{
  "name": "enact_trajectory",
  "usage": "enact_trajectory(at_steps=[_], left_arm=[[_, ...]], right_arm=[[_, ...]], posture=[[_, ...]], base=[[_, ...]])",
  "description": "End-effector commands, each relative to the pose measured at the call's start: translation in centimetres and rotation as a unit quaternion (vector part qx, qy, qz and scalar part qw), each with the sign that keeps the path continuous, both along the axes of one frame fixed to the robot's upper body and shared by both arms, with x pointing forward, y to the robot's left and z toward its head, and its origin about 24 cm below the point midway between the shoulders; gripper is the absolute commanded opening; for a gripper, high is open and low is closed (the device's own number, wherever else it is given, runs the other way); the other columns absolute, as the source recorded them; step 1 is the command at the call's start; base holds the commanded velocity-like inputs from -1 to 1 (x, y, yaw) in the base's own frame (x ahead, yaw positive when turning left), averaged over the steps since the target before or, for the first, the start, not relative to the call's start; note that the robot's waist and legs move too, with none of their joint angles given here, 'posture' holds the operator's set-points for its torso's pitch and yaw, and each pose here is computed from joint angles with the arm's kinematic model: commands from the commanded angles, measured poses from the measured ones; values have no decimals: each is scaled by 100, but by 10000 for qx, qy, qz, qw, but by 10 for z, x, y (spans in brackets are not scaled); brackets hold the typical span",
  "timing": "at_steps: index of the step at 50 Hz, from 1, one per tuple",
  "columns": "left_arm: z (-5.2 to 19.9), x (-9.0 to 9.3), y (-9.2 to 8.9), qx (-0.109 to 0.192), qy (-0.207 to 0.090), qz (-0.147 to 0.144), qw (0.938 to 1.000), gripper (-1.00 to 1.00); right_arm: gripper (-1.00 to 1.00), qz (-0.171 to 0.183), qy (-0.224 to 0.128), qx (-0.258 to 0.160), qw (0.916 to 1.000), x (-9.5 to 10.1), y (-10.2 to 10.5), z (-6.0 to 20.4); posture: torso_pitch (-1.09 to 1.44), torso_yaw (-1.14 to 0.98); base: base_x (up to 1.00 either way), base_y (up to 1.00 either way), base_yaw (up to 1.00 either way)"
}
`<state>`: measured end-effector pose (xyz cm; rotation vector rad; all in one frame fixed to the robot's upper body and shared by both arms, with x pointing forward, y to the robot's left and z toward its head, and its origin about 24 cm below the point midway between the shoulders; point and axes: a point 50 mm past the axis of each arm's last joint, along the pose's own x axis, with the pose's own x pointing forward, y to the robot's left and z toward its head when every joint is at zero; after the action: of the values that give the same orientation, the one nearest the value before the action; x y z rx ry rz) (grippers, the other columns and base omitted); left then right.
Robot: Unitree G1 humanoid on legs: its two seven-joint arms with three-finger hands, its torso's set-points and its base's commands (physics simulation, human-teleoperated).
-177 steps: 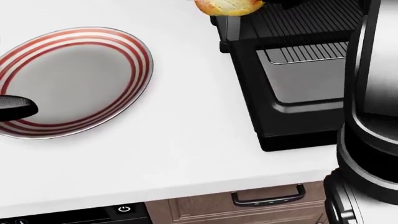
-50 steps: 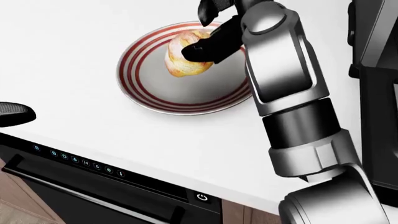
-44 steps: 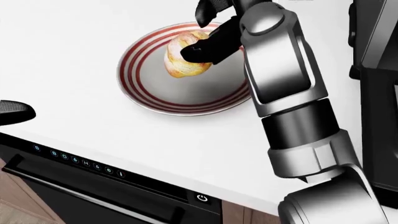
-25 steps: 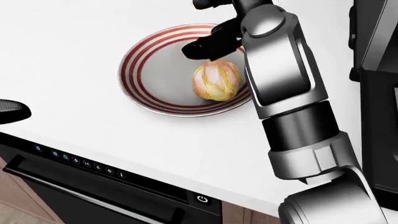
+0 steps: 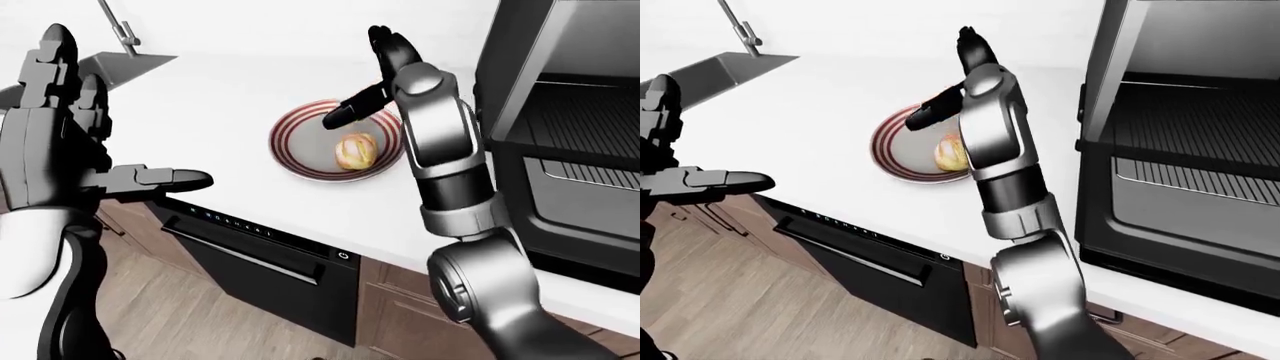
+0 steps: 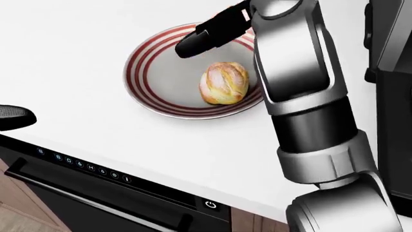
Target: Pick the bread from the rack and place it on the plate on the counter.
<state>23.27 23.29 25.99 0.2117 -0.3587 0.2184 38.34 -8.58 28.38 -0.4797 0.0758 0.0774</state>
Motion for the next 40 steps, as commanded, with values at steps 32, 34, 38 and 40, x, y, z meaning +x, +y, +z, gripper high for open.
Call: enact_trajectory(at_steps=[32,34,38,40], left_arm=[[21,-13,5,169,-446,151,9987,100],[22,-14,5,173,-457,173,9987,100],[23,-16,6,205,-481,218,9984,100],[24,-18,8,206,-501,268,9982,100]], right_arm=[[100,-34,-1893,477,9808,-105,-18,103],[100,-51,-1955,450,9797,-108,-20,105],[100,-82,-1991,396,9792,-113,-25,103],[100,-122,-2032,391,9783,-116,-29,104]], posture=[[0,48],[0,48],[0,48],[0,48]], base=[[0,0,0],[0,0,0],[0,0,0],[0,0,0]])
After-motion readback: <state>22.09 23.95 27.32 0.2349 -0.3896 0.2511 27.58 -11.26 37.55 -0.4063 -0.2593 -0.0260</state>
